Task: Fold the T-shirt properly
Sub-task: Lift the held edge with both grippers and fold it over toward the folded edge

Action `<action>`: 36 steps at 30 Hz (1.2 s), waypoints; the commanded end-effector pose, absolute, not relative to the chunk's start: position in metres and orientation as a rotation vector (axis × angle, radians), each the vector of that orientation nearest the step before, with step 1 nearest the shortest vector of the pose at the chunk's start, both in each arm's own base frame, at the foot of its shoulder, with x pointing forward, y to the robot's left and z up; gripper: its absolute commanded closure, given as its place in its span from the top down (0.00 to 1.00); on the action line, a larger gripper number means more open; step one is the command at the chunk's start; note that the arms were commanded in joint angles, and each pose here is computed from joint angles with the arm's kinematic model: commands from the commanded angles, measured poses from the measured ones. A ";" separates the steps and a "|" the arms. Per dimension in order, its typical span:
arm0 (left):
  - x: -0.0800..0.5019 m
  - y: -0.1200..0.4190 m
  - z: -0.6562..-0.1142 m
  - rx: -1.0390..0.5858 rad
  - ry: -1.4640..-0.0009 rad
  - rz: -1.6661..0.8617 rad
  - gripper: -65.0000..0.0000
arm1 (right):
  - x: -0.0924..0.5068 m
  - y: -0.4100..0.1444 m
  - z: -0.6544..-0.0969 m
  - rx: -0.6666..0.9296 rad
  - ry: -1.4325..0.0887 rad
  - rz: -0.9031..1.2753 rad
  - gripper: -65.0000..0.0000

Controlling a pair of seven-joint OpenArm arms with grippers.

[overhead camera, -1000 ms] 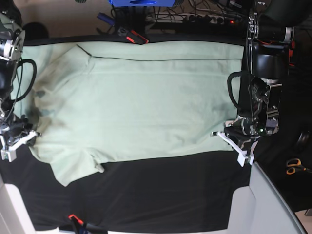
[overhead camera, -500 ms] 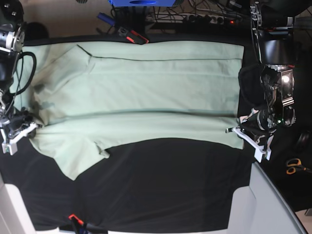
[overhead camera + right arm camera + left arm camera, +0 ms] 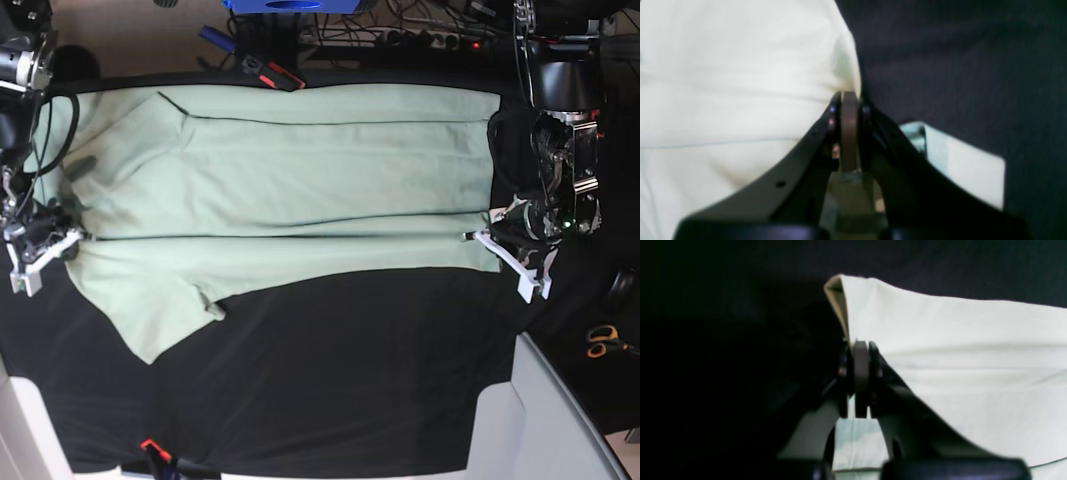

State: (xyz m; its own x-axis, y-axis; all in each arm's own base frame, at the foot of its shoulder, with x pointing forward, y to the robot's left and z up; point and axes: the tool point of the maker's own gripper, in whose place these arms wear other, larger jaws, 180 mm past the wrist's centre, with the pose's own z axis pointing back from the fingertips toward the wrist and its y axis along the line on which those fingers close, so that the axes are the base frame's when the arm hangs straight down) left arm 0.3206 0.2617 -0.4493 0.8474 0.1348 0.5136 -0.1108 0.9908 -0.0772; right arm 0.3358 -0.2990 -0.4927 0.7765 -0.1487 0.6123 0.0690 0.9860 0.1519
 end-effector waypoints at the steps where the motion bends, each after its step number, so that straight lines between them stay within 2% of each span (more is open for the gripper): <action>1: 0.334 0.269 -0.435 -0.032 -0.595 0.131 0.00 | 0.355 -0.311 -0.472 0.105 -0.743 -0.117 0.00; 11: 0.309 0.264 -0.454 -0.038 -0.541 0.133 0.00 | 0.348 -0.312 -0.477 0.101 -0.727 -0.121 0.00; 15: 0.301 0.261 -0.460 -0.043 -0.526 0.134 0.00 | 0.347 -0.318 -0.475 0.098 -0.733 -0.149 0.03; 18: 0.301 0.261 -0.460 -0.043 -0.526 0.134 0.00 | 0.337 -0.328 -0.477 0.103 -0.686 -0.202 0.22; 21: 0.301 0.261 -0.460 -0.043 -0.526 0.134 0.00 | 0.345 -0.338 -0.458 0.079 -0.719 -0.198 0.45; 22: 0.301 0.261 -0.460 -0.042 -0.526 0.136 0.00 | 0.344 -0.339 -0.454 0.070 -0.722 -0.188 0.49; 28: 0.302 0.261 -0.459 -0.042 -0.528 0.136 0.00 | 0.365 -0.340 -0.425 0.043 -0.764 -0.139 0.50; 36: 0.302 0.261 -0.459 -0.042 -0.528 0.136 0.00 | 0.383 -0.323 -0.444 0.116 -0.695 -0.164 0.50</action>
State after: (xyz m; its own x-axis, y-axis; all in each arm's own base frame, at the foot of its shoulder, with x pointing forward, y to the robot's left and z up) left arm 0.2887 0.2531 -0.4724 0.8778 0.1432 0.4572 -0.1159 0.9894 -0.0872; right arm 0.3608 -0.3138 -0.4684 0.8074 -0.1866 0.5597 0.1130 0.9800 0.1637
